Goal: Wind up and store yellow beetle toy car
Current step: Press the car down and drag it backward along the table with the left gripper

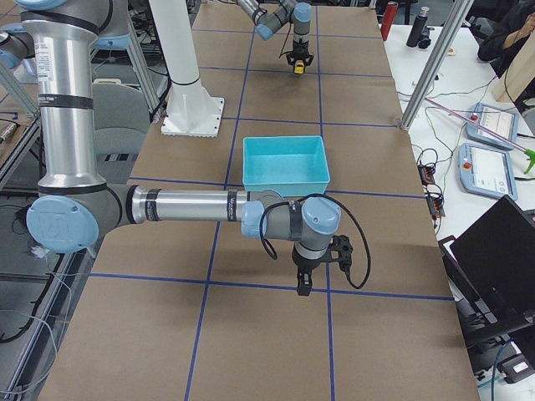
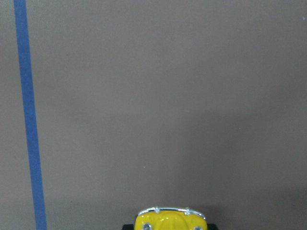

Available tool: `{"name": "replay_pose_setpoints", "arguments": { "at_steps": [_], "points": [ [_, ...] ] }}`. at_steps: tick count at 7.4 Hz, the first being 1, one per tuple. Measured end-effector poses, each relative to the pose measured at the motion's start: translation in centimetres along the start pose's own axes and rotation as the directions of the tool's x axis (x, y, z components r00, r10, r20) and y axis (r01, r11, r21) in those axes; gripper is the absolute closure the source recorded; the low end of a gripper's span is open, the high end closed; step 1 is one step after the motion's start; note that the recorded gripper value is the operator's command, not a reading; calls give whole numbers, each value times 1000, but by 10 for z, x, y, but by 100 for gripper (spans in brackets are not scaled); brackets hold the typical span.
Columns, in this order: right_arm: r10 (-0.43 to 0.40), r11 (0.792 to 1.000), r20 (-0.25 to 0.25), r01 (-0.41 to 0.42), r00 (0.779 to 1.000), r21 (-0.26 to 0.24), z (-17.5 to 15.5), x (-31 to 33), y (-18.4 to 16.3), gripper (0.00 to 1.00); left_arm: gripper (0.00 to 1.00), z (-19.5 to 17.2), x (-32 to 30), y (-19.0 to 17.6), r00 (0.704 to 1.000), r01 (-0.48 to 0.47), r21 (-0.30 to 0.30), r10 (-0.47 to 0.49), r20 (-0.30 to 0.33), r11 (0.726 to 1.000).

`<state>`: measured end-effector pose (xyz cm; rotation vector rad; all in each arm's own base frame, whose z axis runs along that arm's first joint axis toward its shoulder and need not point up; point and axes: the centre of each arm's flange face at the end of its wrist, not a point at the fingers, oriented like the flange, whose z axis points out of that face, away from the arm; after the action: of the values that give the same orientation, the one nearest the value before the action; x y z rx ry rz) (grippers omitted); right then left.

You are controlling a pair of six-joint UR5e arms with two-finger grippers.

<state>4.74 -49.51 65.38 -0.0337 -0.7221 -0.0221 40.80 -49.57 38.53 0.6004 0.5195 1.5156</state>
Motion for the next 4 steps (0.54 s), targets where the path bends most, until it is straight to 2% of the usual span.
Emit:
{"name": "replay_pose_setpoints", "arguments": {
  "at_steps": [4],
  "points": [
    [0,1000,0,0,1000,-1,0,0,0,0,90,10,-1,-3,999,13,12,-12,-38,1000]
  ]
}}
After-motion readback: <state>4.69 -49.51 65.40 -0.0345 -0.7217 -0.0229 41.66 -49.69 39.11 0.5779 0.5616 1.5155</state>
